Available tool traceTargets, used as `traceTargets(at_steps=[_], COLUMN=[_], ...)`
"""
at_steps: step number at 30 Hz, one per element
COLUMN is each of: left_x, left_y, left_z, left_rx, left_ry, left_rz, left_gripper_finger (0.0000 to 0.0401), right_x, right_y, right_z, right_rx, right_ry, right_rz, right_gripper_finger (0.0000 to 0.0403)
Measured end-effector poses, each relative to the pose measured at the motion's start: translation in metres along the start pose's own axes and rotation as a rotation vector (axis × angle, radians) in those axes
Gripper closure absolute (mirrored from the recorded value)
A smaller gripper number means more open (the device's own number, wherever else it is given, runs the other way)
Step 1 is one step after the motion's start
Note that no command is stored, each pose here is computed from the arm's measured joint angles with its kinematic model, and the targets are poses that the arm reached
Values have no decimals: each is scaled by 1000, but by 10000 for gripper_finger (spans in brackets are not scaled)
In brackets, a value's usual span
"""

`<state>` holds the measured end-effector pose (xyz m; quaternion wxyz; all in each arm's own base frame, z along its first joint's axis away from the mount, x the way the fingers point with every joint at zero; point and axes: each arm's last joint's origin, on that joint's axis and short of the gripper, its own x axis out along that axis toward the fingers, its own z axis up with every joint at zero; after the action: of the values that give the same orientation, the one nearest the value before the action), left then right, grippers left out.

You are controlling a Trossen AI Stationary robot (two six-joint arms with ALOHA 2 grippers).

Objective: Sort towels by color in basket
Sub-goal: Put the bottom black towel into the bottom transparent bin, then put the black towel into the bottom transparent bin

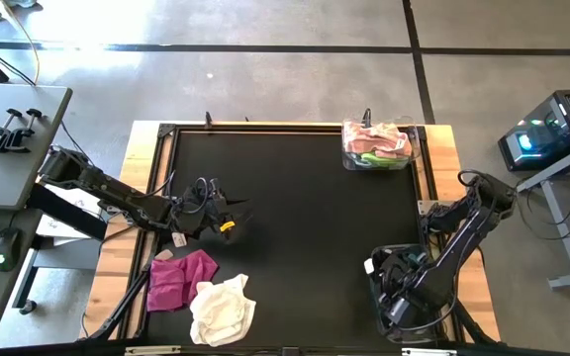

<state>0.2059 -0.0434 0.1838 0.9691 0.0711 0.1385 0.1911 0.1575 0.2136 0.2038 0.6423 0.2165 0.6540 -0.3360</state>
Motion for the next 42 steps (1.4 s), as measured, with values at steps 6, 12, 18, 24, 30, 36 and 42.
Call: traceTargets(at_steps=[6,12,18,24,30,36,42], left_x=[0,0,0,1,12,26,35], left_y=[0,0,0,1,13,32,49], left_z=[0,0,1,5,4,0,-1], left_rx=[3,-1,-12,-87,-154,-175,-139], left_ry=[0,0,-6,-37,-18,7,-3], left_rz=[0,0,0,-31,-159,-138,-71], left_gripper_finger=[277,277,277,277,277,277,277], right_x=[-5,-30,-63,-67,-46,-7,20], right_y=[-6,-14,-13,-5,12,31,43], right_z=[1,4,6,18,52,102,164], right_rx=[-24,-35,-69,-76,-163,-392,-569], right_ry=[-73,-110,-192,-661,-874,-760,-891], right_rz=[-59,-146,-61,69,64,80,347], right_gripper_finger=[402,360,281,244,211,192,192])
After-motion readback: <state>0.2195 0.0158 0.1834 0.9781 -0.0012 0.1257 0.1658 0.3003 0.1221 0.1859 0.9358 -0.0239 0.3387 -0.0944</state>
